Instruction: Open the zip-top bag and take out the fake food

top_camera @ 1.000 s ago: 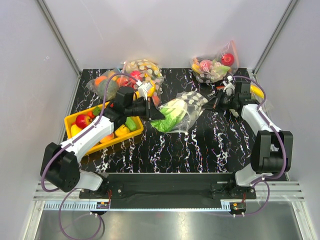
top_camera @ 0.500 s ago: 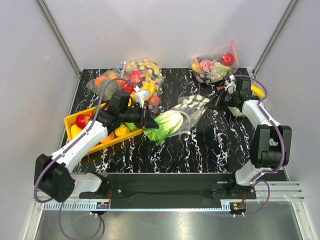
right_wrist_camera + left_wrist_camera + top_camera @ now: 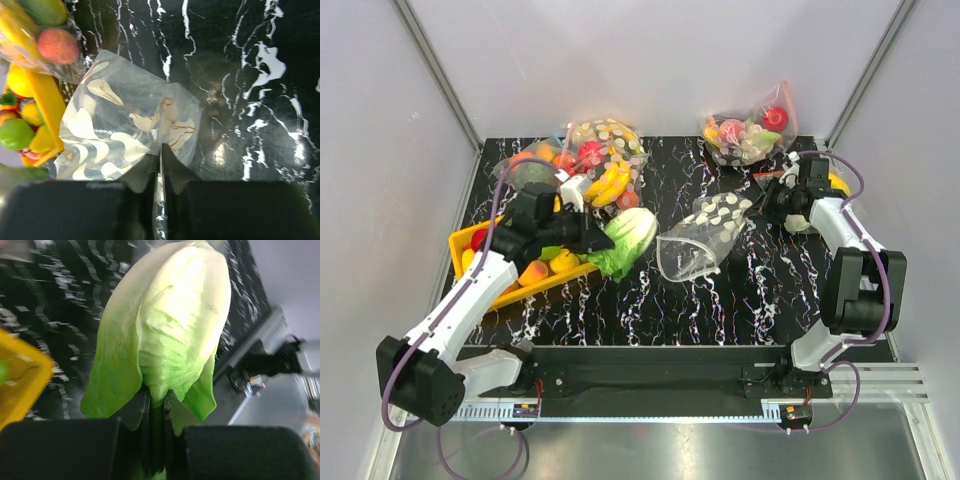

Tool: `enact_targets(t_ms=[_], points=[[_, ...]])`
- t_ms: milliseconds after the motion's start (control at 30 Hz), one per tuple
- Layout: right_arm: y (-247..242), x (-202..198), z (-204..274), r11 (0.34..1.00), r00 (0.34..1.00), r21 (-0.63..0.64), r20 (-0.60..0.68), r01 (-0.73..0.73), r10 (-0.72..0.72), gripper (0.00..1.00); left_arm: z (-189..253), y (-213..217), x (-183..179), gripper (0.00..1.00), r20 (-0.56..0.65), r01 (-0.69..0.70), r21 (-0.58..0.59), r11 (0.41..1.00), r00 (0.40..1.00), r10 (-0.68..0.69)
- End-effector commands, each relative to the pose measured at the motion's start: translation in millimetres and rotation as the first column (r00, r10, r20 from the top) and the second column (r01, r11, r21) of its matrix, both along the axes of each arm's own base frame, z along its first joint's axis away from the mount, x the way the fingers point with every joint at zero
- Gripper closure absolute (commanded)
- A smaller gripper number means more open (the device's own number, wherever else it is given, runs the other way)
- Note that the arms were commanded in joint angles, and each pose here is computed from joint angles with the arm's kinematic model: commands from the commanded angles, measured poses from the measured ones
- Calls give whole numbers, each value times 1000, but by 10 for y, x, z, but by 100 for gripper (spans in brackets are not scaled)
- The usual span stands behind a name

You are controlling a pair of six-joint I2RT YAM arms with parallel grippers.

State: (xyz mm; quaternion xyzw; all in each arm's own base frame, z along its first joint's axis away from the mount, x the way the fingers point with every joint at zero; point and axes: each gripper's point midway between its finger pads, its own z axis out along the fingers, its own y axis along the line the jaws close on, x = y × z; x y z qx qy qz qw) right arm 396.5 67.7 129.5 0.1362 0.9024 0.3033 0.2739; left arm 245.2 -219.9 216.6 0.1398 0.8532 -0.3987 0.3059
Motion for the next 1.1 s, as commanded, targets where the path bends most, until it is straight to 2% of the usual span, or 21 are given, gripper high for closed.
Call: enact_targets(t_ms=[0,67,133,200,233,300,467,700,867,1067], points=[[-73,-46,204,997,999,-71,54,7,-3,86,343,388,392,100,127,-227,34,973,967,221],[-73,-77,202,997,999,-74,49,5,-2,70,461,541,505,100,164,-280,55,958,949,268],[-80,-101,204,997,999,-75,42,6,-3,48,548,786,608,100,187,-365,108,925,921,341],[-88,-122,202,996,999,-86,37,5,-2,39,505,1017,665,100,191,-420,177,890,902,388],[-93,-127,205,996,999,-90,36,5,-1,32,607,1084,697,100,214,-442,178,879,889,404],[-108,-138,221,995,999,-101,39,7,-3,26,608,1298,721,100,223,-490,216,844,867,446],[-110,-151,227,995,999,-102,42,8,-4,19,731,1735,771,100,287,-570,276,774,817,499],[-69,-151,220,997,999,-77,43,0,4,17,761,2057,945,100,403,-599,399,694,795,454],[-60,-177,226,997,999,-75,44,-4,8,17,730,2129,1161,100,463,-554,472,686,818,343],[-64,-217,247,997,999,-82,51,-7,11,17,628,2322,1445,100,477,-540,499,678,824,305]])
